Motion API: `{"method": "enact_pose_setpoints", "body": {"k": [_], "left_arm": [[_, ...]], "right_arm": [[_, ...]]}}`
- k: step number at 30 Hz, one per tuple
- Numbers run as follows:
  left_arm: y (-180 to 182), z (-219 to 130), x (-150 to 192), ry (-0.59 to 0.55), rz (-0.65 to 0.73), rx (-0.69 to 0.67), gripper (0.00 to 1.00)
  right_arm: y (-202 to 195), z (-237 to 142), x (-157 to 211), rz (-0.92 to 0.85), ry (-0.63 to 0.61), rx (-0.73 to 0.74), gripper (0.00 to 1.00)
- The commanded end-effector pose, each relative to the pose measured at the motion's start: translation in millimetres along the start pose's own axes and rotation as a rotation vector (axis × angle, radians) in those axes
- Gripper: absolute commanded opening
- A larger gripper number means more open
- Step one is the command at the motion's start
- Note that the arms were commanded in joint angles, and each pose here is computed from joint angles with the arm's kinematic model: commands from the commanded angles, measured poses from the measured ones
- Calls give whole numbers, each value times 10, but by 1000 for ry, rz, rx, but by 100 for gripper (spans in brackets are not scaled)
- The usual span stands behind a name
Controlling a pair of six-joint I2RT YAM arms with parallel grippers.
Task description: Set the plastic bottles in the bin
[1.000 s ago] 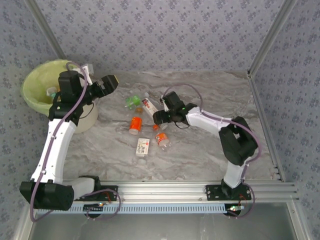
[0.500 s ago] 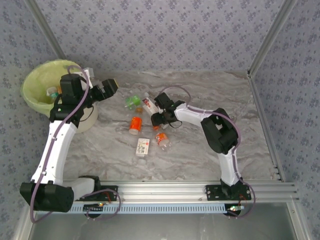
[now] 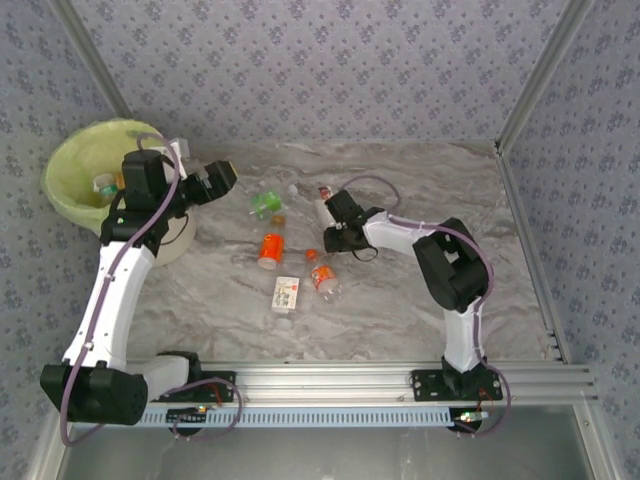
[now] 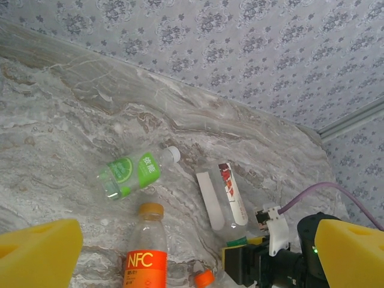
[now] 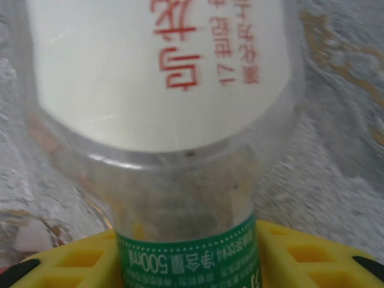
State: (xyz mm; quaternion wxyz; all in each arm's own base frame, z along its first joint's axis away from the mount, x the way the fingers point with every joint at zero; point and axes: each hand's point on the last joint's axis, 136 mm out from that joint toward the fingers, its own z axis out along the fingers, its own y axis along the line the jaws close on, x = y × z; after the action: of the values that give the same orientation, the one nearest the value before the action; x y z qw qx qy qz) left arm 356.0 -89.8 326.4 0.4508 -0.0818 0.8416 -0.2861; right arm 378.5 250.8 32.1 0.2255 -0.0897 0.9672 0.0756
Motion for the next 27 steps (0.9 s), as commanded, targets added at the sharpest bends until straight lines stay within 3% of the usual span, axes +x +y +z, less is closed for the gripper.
{"method": "enact_pose_setpoints", "body": {"k": [1,10,17,27], "left_arm": [[-100,21,-7,-1,-21,59,99],[-204,163,48,31,-40,98,100],[-431,388,166,82,-39,156,100],[-1062,752,374,174,-62,351,99]], "right_arm": [[-149,-220,-100,29,-76,52,43],[-268,-571,-30,30,-210,35,21],[-27,-1028,-81,-42,-378,-132,0],[465,-1446,-100,-169,-497,-377,0]]}}
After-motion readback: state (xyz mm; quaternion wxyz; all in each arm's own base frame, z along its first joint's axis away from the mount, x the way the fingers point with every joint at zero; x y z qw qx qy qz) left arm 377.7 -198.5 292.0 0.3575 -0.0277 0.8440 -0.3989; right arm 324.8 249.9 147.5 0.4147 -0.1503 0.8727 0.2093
